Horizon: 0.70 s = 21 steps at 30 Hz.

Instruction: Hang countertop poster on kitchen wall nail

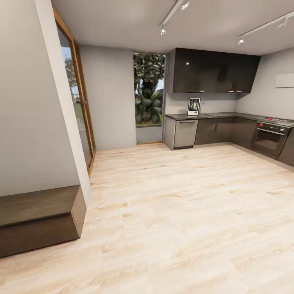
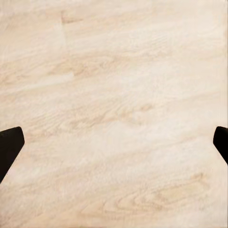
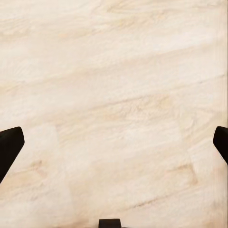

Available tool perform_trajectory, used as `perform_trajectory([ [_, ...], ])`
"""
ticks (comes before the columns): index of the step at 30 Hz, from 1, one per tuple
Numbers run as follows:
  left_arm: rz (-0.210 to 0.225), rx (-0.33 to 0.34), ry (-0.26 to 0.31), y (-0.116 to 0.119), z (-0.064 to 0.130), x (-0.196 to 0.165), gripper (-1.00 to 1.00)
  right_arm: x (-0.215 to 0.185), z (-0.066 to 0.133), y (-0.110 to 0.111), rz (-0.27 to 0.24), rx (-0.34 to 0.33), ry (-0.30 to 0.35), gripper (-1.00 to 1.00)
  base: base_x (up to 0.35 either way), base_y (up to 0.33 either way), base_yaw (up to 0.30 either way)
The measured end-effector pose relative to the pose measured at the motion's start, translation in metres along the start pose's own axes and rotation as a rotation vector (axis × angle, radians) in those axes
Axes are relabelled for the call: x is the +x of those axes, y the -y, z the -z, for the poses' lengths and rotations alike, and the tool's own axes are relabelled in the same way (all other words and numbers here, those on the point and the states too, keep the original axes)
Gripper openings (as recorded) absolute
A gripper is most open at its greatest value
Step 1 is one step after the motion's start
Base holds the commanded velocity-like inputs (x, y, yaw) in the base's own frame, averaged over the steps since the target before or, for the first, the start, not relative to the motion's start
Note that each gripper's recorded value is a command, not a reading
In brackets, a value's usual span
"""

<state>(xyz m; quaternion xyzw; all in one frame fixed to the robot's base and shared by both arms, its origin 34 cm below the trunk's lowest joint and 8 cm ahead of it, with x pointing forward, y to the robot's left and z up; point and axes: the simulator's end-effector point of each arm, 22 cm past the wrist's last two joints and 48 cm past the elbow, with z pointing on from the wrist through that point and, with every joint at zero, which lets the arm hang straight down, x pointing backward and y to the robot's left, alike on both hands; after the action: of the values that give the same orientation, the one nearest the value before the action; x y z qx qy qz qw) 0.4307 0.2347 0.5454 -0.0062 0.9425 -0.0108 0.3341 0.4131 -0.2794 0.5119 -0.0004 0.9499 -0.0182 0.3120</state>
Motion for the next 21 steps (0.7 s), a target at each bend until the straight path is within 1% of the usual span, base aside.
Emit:
perform_trajectory([
  [2, -0.001, -0.006, 0.008, -0.005, 0.000, -0.004, 1.00, -0.003, 0.000, 0.003, 0.002, 0.003, 0.006, 1.00, 0.000, 0.000, 0.000],
  [5, -0.005, -0.014, 0.005, -0.011, 0.000, -0.002, 1.00, -0.004, 0.000, 0.004, 0.005, 0.004, 0.008, 1.00, 0.000, 0.000, 0.000],
  [6, -0.010, -0.021, 0.002, -0.017, 0.000, -0.001, 1.00, -0.004, 0.000, 0.004, 0.010, 0.004, 0.009, 1.00, 0.011, 0.000, 0.000],
  [9, -0.011, -0.023, 0.002, -0.019, 0.000, -0.001, 1.00, -0.003, 0.000, 0.005, 0.010, 0.006, 0.009, 1.00, 0.136, 0.000, 0.000],
  [13, -0.010, -0.027, -0.001, -0.021, 0.001, 0.000, 1.00, 0.001, 0.001, 0.006, 0.014, 0.006, 0.002, 1.00, 0.309, -0.105, 0.000],
  [15, -0.010, -0.027, -0.001, -0.021, 0.001, 0.000, 1.00, 0.001, 0.001, 0.014, 0.021, 0.014, 0.000, 1.00, 0.319, -0.125, 0.000],
  [21, -0.010, -0.027, -0.001, -0.022, 0.001, 0.000, 1.00, 0.002, 0.001, 0.017, 0.024, 0.018, 0.000, 1.00, 0.320, -0.119, 0.000],
])
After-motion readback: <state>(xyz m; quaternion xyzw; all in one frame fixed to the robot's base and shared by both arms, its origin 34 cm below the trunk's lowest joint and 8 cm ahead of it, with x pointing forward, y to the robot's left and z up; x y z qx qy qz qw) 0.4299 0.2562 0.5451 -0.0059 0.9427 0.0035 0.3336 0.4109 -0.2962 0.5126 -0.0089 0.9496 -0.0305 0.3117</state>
